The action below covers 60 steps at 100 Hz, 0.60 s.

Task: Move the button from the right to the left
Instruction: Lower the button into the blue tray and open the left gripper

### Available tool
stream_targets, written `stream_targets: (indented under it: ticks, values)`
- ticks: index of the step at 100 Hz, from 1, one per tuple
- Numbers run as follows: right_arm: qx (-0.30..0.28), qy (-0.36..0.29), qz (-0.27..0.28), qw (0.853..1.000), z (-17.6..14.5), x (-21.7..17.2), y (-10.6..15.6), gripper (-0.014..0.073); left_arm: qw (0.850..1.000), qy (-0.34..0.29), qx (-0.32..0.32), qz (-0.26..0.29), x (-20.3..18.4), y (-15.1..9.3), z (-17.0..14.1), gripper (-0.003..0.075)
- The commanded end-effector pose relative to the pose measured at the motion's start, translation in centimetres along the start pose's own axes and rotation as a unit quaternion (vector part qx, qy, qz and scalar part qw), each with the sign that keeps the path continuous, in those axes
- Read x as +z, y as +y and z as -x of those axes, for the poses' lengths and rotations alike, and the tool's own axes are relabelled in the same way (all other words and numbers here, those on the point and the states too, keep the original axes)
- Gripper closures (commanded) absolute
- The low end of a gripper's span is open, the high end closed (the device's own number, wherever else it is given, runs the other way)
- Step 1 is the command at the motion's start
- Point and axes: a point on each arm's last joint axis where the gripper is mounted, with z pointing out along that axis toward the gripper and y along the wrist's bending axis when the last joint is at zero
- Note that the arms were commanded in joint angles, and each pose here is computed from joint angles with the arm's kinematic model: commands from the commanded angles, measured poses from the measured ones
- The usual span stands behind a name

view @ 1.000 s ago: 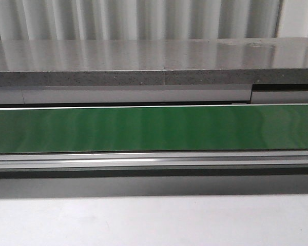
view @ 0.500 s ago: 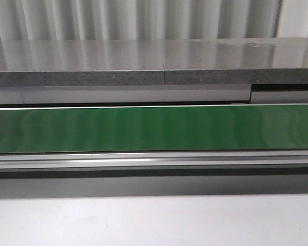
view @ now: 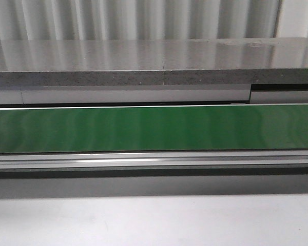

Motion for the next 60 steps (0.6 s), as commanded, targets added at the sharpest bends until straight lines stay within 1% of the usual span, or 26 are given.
stream_targets:
  ticks: [1, 21, 34, 60]
  values:
    - [-0.007, -0.045, -0.006, 0.999, 1.3, -0.3, -0.1, 0.0662, 0.997, -0.08, -0.014, -0.005, -2.3, -0.6, 0.6, 0.074]
    - [-0.007, -0.045, -0.006, 0.999, 1.3, -0.3, -0.1, 0.0662, 0.993, -0.117, -0.023, -0.004, -4.4, -1.0, -2.3, 0.074]
    - [-0.007, -0.045, -0.006, 0.999, 1.3, -0.3, -0.1, 0.0662, 0.987, -0.162, -0.024, 0.007, -5.6, -1.0, -4.2, 0.074]
    - [-0.007, -0.045, -0.006, 0.999, 1.3, -0.3, -0.1, 0.0662, 0.975, -0.22, -0.023, 0.017, -7.7, -1.2, -8.2, 0.074]
